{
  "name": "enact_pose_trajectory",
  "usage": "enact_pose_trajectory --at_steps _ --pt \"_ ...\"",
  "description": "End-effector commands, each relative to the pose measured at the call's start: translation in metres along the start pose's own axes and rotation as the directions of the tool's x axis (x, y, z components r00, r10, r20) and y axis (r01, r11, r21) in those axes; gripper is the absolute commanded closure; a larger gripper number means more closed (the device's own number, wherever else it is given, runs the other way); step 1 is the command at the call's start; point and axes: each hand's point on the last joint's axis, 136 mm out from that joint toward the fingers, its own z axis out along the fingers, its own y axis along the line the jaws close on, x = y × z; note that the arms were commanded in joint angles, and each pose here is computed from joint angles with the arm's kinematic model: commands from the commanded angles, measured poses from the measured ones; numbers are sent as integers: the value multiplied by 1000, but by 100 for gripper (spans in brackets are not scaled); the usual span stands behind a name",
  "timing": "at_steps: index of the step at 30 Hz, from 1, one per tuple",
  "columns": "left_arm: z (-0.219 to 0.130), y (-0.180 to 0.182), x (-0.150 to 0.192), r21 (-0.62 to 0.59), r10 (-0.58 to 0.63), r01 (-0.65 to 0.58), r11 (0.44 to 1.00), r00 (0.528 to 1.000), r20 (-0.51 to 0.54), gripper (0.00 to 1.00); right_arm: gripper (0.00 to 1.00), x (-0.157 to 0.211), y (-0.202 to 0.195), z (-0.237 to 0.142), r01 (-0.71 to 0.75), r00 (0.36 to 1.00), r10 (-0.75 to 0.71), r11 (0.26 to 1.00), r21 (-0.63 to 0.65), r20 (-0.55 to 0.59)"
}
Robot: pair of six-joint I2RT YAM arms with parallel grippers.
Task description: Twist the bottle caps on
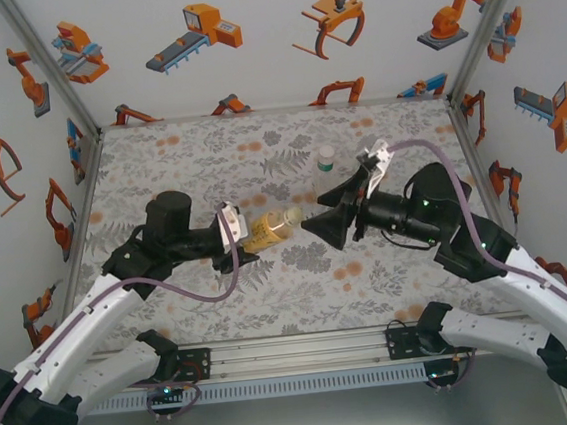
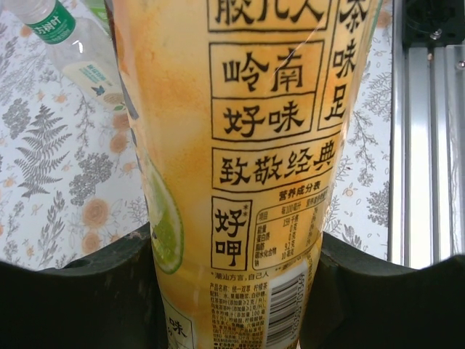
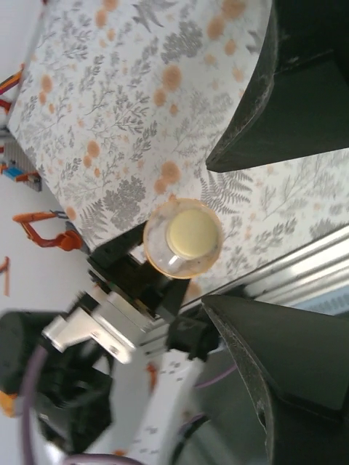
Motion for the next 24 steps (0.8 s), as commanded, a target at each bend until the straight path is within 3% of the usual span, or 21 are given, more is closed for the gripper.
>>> enact_pose_trajectory --at_steps 1,4,9,15,24 --pt "-1 -11 -10 62 34 -35 997 999 22 100 38 13 45 -15 367 927 -376 896 -251 16" --pt "1 -18 -8 104 36 -37 994 999 11 100 38 26 55 -21 482 862 -507 809 -336 16" --pt "4 -35 -8 200 39 -40 979 999 12 100 38 38 55 -21 548 795 -605 738 -394 -27" --pt "4 -47 -11 280 25 -32 960 999 29 100 41 42 57 -11 546 791 -611 718 -432 -17" --pt "4 -49 -11 290 22 -27 956 1000 23 100 48 42 57 -6 551 791 -612 713 -435 -1"
